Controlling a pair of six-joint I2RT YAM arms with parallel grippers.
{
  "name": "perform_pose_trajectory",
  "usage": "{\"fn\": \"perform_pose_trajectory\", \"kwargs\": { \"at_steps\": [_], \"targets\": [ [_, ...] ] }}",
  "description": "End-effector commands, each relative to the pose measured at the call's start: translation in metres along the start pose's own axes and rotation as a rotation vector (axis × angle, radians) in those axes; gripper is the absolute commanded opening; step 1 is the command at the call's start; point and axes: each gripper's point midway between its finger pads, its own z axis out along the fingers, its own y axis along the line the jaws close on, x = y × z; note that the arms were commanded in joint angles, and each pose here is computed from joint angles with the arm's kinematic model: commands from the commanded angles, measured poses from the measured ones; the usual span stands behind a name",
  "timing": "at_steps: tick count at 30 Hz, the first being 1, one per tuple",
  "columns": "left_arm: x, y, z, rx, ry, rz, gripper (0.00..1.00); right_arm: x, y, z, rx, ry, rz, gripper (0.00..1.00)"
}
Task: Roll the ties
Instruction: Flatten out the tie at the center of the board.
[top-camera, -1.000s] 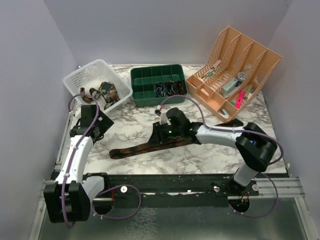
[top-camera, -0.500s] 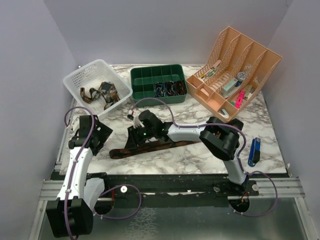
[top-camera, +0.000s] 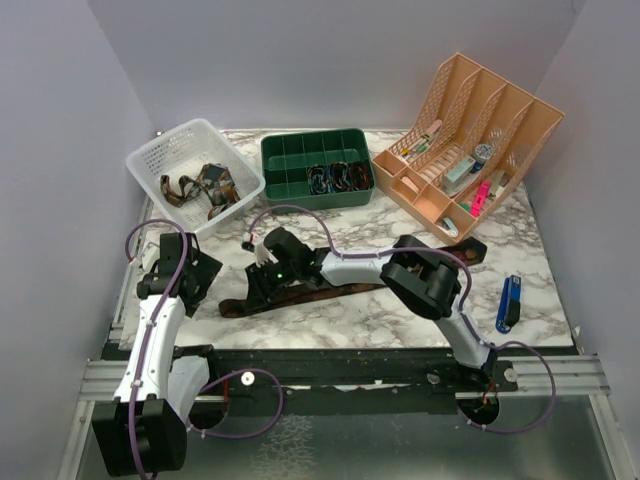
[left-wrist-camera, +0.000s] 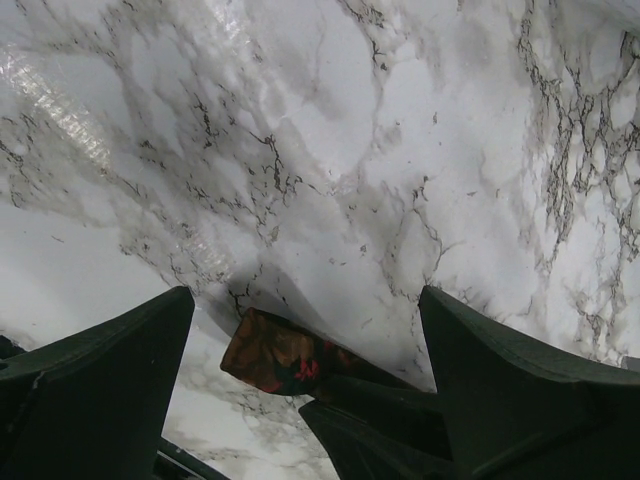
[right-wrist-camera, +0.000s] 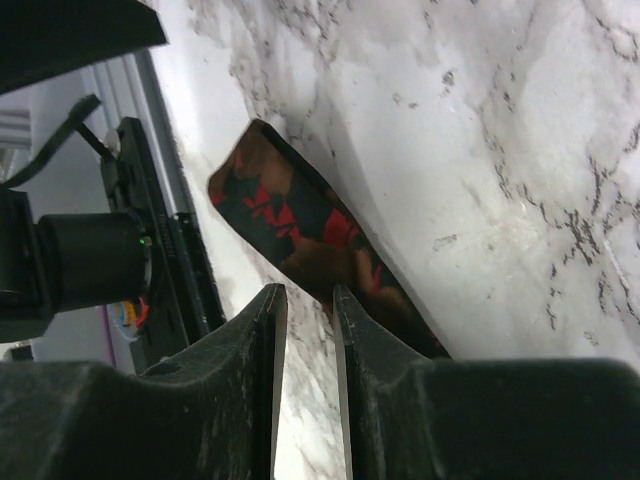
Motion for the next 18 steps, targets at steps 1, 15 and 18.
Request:
{"fn": "perform_pose_trajectory", "kwargs": {
  "at_steps": [1, 15, 18],
  "targets": [
    [-0.004, 0.008, -0.001, -0.04, -0.02, -0.011, 0.96, 0.019, -0.004, 0.008, -0.018, 0.09, -0.034, 0.31],
    [0.012, 0.011, -0.014, -0.024, 0.055, -0.032, 0.9, 0.033, -0.015, 0.008, 0.1, 0.103, -0.068, 0.27],
    [0.029, 0.016, -0.016, -0.013, 0.117, -0.061, 0.84, 0.038, -0.036, -0.001, 0.204, 0.071, 0.0, 0.27]
  ]
}}
